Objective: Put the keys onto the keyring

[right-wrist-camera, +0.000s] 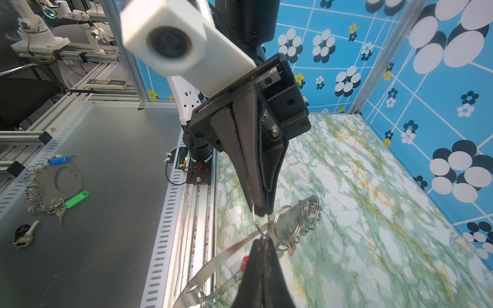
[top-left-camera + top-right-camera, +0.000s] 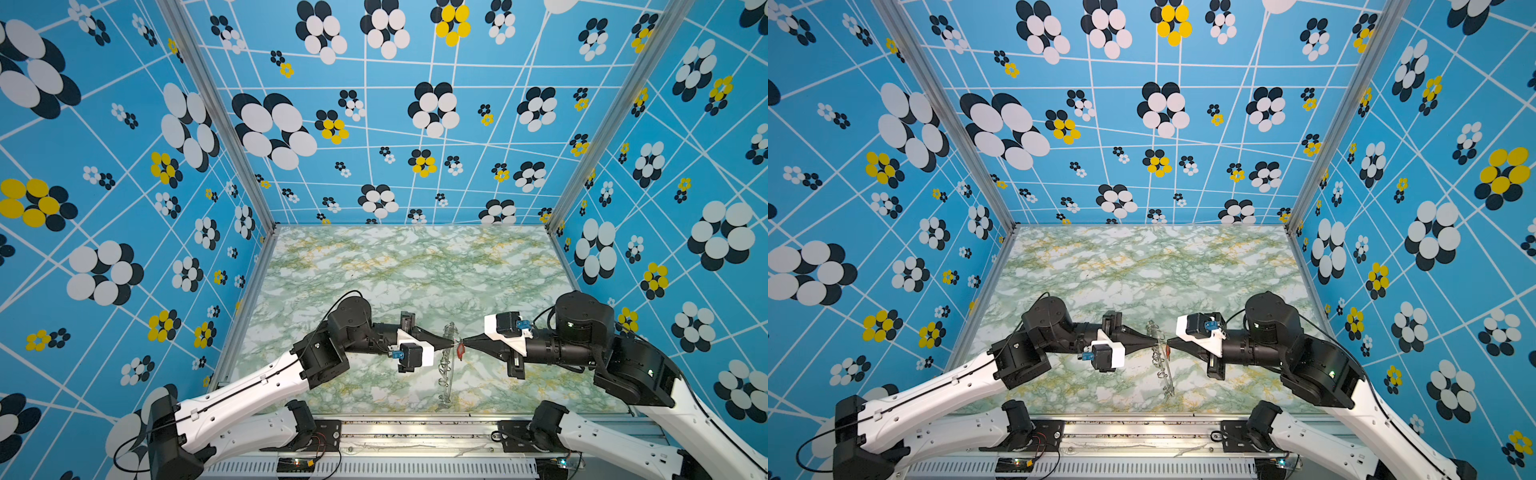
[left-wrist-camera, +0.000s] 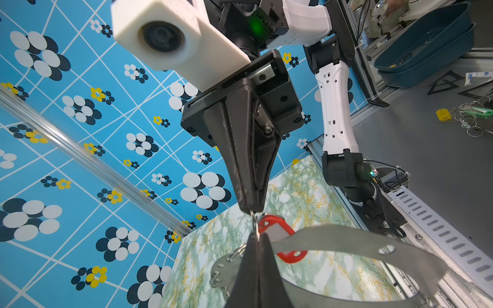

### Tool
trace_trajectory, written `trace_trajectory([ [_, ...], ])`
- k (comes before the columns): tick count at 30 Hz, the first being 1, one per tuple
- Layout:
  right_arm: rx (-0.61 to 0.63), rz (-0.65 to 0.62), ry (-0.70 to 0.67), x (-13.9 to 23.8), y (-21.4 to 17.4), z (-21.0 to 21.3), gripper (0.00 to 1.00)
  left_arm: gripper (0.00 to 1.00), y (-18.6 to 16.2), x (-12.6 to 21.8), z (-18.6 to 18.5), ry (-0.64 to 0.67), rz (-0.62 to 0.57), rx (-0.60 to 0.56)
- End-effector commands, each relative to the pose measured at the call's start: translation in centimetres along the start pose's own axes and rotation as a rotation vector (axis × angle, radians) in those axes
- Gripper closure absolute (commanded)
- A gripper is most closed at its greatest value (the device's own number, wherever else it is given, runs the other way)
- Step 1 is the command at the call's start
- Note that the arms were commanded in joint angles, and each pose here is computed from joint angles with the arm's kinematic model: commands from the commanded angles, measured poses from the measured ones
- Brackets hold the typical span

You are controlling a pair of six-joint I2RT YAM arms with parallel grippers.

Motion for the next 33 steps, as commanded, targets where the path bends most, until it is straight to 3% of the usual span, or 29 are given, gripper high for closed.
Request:
trace_trajectory([
  [1,-0.001,-0.032,-0.018,0.3,0.7,-0.2,1.00,1.00,1.6,0.4,1.3,0.038,-0.056,-0.032],
  [6,0.011,-0.025,-0.028,1.6,0.0,0.2,1.00,1.00,0.0,0.9,1.2,0.073,0.038,-0.048],
  [17,0.040,-0.080,0.020,1.3,-0.2,1.0,1.00,1.00,-0.2,1.9,3.0,0.160,-0.027,0.037],
  [33,0.062,-0.161,0.019,1.4,1.0,1.0,1.00,1.00,-0.2,1.7,3.1,0.153,-0.052,0.045],
])
Point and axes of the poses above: each gripper's point midway between its finger pads, its own x axis back along the fingers, its own z axis along the line the jaws close on, y = z × x, the point moved 2 cm from there along x, back along the fingers, and after that the axes turned 14 degrees about -x, right-handed, at the moved point
